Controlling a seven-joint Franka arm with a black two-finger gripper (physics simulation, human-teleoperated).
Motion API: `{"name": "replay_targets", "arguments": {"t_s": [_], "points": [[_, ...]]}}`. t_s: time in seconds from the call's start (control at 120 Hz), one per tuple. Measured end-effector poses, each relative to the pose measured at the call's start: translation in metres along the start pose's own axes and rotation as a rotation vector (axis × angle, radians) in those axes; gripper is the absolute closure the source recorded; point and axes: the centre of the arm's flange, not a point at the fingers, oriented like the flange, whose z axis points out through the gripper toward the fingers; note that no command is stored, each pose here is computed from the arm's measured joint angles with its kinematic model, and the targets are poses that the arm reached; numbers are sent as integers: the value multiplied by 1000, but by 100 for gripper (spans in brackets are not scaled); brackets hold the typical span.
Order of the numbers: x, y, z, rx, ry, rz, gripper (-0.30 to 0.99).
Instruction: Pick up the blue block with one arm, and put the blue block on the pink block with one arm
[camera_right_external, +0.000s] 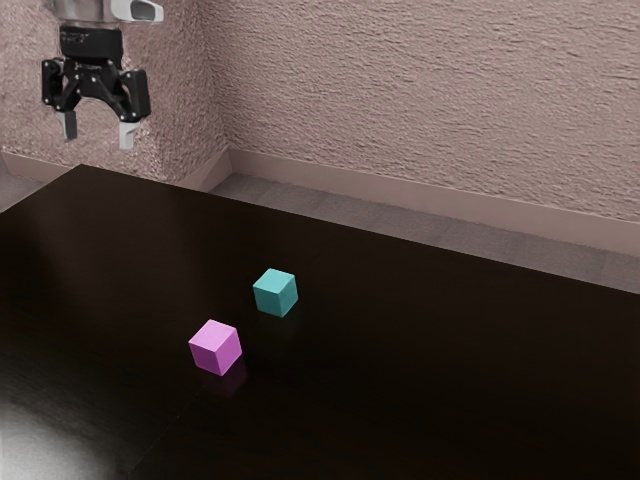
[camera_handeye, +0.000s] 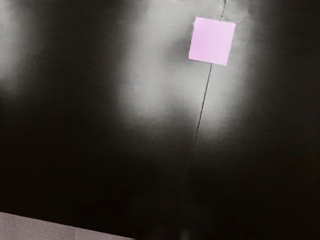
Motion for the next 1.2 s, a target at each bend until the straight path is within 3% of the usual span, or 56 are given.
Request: {"name": "replay_targets", "arguments": {"t_s": [0.092, 0.2, 0.283, 0.358, 0.733, 0.875, 1.033, 1.2], "points": [[11, 4, -9, -7, 108, -16, 0], [18, 8, -18, -21, 189, -28, 0], [-19, -5, -74, -57, 344, -54, 0], [-28, -9, -90, -74, 399, -68, 0], [26, 13, -66, -88, 393, -69, 0], [55, 26, -40, -88, 350, -59, 0], [104, 52, 70, -77, 270, -38, 0], [133, 70, 150, -88, 335, -25, 0]]}}
